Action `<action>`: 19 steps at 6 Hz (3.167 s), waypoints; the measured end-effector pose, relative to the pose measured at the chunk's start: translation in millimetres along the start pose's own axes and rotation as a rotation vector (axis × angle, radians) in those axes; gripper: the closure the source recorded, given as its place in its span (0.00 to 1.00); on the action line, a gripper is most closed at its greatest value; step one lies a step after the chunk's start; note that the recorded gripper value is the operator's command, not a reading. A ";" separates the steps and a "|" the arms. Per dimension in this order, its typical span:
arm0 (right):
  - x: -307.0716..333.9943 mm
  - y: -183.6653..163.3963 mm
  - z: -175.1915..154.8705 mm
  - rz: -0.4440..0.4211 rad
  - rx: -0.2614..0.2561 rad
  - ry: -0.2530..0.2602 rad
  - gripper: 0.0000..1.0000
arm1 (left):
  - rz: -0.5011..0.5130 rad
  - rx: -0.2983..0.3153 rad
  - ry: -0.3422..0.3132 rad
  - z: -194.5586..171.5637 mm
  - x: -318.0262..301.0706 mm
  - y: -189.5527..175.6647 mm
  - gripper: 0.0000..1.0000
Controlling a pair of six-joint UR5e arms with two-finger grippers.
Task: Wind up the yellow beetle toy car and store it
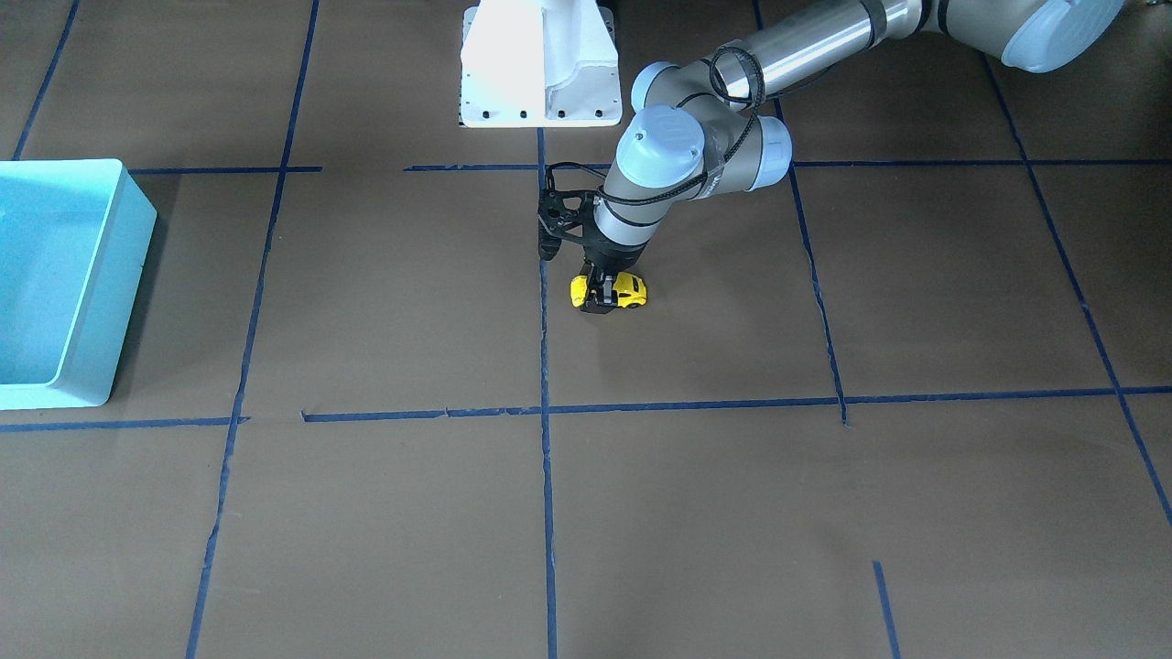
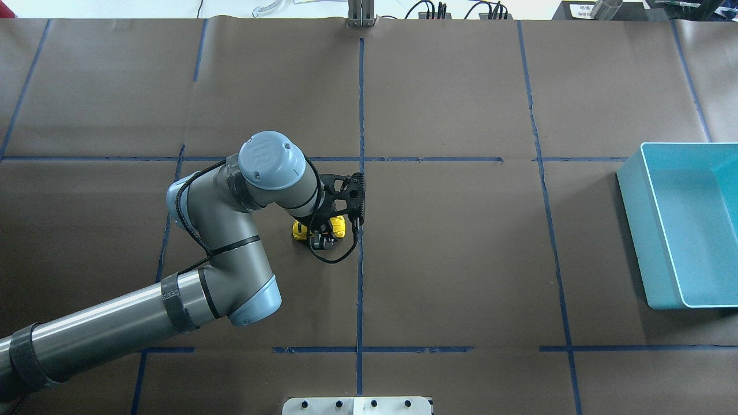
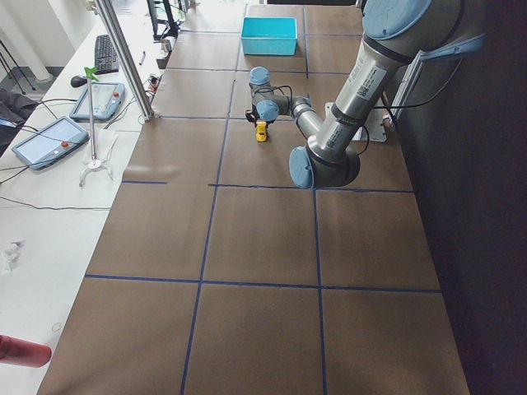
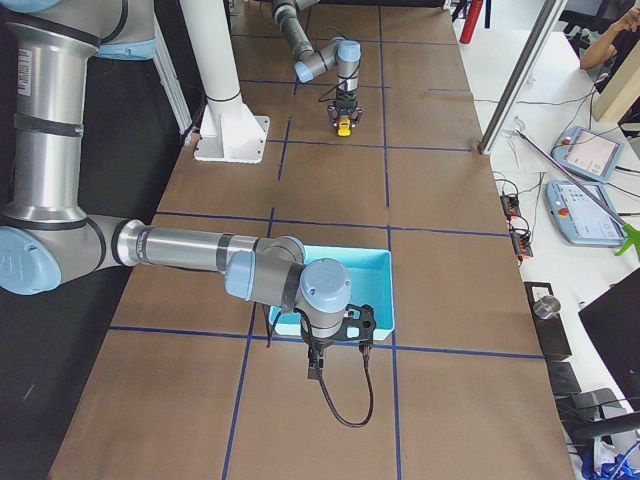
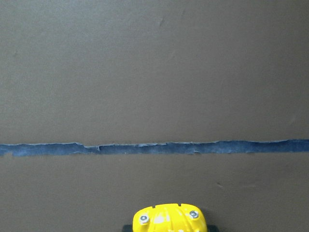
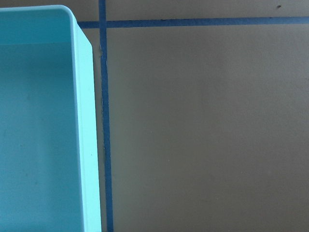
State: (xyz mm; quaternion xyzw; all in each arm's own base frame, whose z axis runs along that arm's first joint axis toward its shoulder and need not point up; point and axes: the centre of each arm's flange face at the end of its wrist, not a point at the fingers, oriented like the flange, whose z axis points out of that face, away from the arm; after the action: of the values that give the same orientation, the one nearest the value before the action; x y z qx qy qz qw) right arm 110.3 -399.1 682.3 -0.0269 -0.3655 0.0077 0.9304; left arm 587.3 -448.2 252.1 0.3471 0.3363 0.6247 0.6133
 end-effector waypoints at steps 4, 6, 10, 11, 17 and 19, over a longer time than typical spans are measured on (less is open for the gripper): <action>-0.4 -0.1 -0.4 -0.001 0.001 -0.001 0.00 | -0.002 0.012 0.017 1.6 1.7 27.1 0.01; -0.8 -0.4 -0.8 -0.002 0.003 -0.001 0.00 | -0.005 0.014 0.021 0.3 -1.0 30.4 0.00; -1.2 -1.0 -1.2 -0.003 0.004 -0.002 0.00 | 0.036 0.010 0.023 2.7 -0.3 30.7 0.00; -1.1 -1.0 -1.2 -0.003 0.003 -0.002 0.00 | 0.048 0.005 0.023 4.3 -0.3 31.6 0.00; -0.1 -0.1 0.1 -0.002 0.000 -0.002 0.00 | 0.008 -0.056 0.016 3.1 -18.8 52.0 0.00; -1.8 -0.5 -1.9 -0.009 0.005 -0.001 0.00 | -0.084 -0.144 -0.005 -24.8 -57.9 66.2 0.00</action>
State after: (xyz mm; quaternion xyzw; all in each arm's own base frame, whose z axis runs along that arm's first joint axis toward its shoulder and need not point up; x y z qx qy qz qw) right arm 110.2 -399.7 679.7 -0.0231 -0.3659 0.0045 0.9303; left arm 531.5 -507.4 293.6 0.2892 0.3033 0.6201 0.6632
